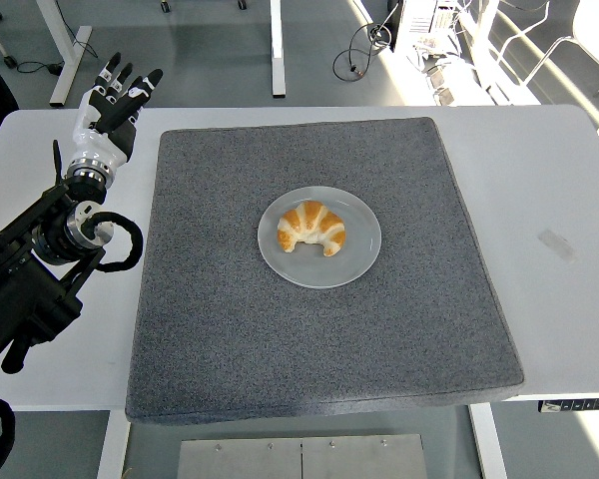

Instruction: Place the bread on the plate

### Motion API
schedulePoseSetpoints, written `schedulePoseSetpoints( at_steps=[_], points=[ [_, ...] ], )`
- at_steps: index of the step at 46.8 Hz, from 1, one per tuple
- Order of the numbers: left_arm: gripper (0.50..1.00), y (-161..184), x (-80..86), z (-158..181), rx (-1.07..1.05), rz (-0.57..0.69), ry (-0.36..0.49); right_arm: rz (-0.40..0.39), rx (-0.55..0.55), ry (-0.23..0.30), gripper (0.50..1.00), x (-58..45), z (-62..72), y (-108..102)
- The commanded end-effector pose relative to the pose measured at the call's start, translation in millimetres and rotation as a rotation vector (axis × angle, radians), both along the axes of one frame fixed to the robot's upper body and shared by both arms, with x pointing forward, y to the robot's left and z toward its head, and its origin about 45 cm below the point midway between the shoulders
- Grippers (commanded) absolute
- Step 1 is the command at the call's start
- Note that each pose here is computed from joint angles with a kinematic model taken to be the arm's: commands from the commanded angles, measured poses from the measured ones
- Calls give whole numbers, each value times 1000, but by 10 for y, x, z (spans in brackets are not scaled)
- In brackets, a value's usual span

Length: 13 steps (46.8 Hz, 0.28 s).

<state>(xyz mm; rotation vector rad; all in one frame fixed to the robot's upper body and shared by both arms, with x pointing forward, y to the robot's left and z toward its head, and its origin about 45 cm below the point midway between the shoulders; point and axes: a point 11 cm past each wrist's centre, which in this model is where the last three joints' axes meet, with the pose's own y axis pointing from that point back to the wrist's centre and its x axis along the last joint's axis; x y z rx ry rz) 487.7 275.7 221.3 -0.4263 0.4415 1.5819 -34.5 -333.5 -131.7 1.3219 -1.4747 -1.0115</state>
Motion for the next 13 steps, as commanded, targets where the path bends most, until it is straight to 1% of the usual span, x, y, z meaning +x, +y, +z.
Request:
schedulePoseSetpoints(
  at_steps=[1, 3, 6, 8, 13],
  points=[
    [942, 99, 10, -20, -45, 9, -11, 1, 0, 0, 1000, 3, 0, 0],
    [942, 121, 12, -21, -58, 5, -17, 0, 2, 1, 1000, -6, 0, 2],
    [942, 149, 10, -30, -56, 6, -16, -3, 9, -2, 1000, 6, -2, 19],
    [942, 154, 7, -41, -54, 6, -15, -4, 18, -7, 1000, 37, -5, 46],
    [943, 149, 5, -52, -50, 3, -11, -5, 22, -11, 1000, 50, -5, 57]
  ],
)
